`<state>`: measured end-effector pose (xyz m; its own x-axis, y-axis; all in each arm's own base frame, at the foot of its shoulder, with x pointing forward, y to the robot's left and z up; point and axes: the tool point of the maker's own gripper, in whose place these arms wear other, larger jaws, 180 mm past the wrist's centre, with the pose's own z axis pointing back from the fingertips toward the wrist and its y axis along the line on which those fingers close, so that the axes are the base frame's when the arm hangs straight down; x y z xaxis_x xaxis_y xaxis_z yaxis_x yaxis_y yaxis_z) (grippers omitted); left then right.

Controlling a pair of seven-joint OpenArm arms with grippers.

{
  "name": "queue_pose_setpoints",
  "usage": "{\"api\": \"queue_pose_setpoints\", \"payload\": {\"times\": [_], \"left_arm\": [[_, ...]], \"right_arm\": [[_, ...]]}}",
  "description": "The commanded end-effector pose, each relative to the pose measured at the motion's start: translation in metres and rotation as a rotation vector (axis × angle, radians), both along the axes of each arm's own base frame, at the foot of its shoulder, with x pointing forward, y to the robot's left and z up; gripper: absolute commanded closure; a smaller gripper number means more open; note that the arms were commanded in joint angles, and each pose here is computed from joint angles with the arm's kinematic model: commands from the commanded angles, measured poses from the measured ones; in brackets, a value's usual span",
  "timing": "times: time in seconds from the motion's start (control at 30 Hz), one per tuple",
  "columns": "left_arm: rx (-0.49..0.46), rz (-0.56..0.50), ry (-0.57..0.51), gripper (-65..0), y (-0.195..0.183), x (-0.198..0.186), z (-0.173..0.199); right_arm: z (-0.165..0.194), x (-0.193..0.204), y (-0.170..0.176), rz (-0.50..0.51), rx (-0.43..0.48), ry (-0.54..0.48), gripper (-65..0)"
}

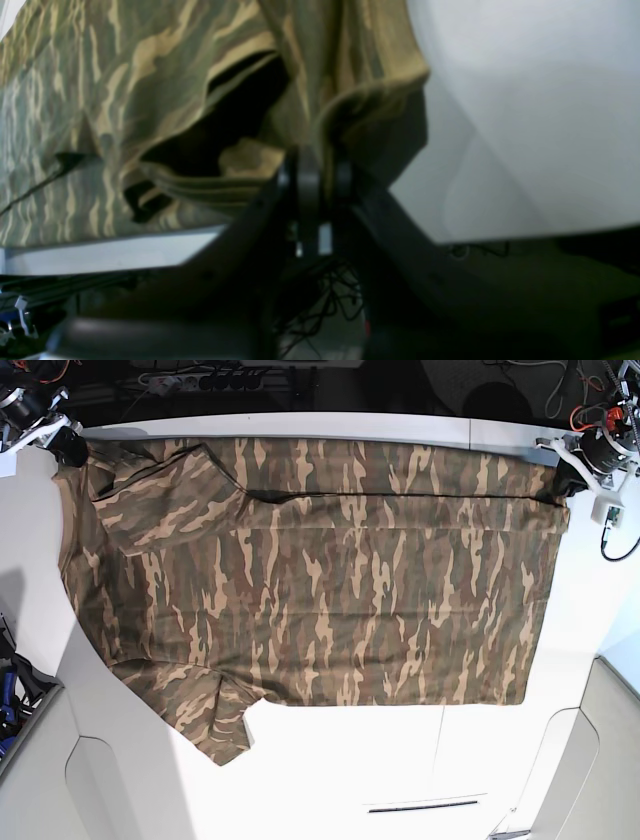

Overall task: Fold the T-shirt properly
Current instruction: 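Drag the shirt toward the robot with both grippers, then release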

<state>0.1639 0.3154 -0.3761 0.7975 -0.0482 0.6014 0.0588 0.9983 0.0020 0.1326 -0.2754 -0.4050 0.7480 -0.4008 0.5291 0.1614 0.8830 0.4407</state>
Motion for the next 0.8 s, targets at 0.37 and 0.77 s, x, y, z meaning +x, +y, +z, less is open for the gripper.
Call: {"api": "queue_pose_setpoints", "payload": {"times": [0.37,0.77], "left_arm": [[0.023,0.008,-0.020,0.0,0.006,0.003,0.008],[0.054,0.084,-0.011,-26.5,0.019,0.003,0.008]], "right_arm": [[0.015,0.009,-0.014,0.027,-0.045,-0.033,-6.8],[0.044,0.038,-0.049,-0.026,-0.138,-0.159,-25.3]]}}
